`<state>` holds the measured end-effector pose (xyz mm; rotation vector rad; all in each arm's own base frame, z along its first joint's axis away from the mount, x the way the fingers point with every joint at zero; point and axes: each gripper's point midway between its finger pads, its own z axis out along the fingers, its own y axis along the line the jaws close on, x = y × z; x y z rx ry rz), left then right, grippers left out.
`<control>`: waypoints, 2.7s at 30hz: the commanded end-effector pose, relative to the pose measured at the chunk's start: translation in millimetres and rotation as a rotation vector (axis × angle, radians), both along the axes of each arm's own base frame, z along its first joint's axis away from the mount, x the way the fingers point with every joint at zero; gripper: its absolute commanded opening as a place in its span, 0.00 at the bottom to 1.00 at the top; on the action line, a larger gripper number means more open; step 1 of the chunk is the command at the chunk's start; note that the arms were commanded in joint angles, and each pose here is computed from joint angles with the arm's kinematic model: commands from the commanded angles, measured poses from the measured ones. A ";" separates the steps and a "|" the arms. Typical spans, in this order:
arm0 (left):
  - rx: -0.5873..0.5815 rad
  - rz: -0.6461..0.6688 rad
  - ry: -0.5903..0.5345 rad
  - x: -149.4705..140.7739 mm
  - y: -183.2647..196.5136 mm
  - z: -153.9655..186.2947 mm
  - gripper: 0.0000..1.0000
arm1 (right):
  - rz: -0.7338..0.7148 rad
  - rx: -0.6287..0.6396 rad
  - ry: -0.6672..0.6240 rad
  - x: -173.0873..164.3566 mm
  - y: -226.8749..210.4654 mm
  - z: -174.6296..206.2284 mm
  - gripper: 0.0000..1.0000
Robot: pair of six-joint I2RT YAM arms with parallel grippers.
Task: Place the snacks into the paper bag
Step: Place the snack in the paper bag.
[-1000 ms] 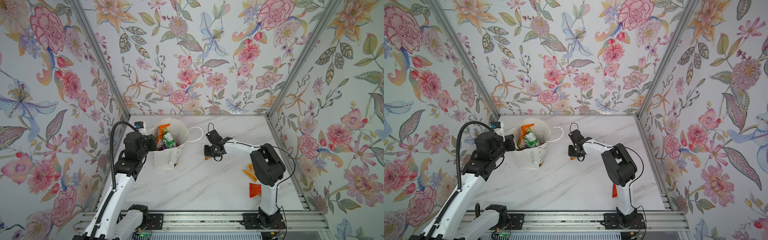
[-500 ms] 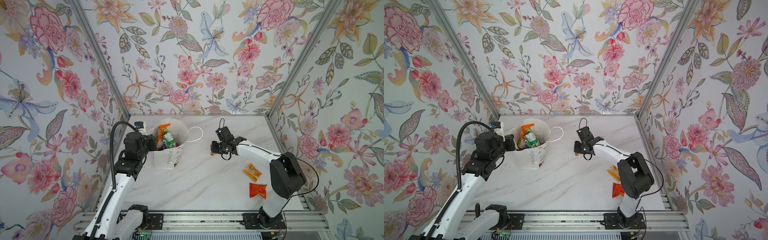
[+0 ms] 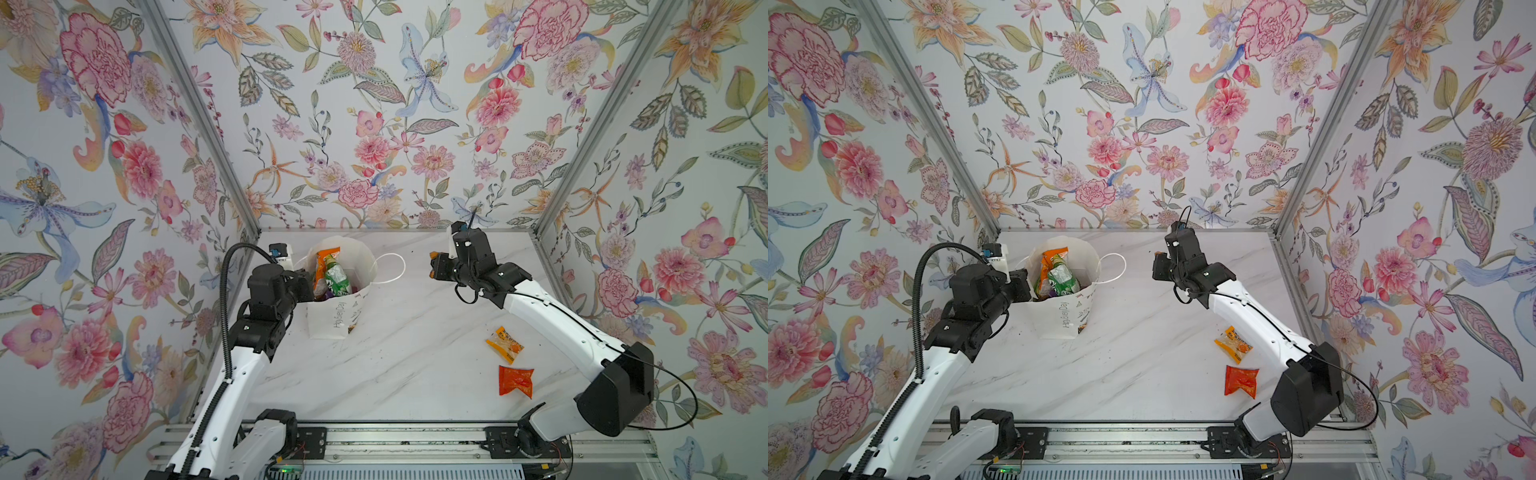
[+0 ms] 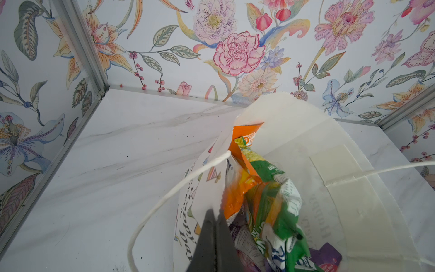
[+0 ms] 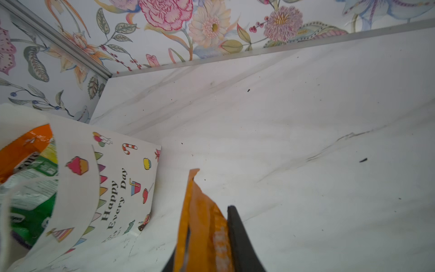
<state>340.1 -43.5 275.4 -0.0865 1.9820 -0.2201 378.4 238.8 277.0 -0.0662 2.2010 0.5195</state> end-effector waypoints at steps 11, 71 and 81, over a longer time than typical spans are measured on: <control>-0.002 0.002 -0.020 -0.4 3.2 2.6 0.00 | 0.076 -0.057 -0.260 -26.9 39.0 95.0 0.02; -0.007 -0.006 -0.022 -1.3 1.8 2.1 0.00 | 0.434 -0.435 -0.335 -9.1 245.4 9.9 0.02; -0.007 -0.005 -0.021 -1.3 2.1 1.5 0.00 | 0.440 -0.466 -0.310 -0.2 249.4 -11.0 0.04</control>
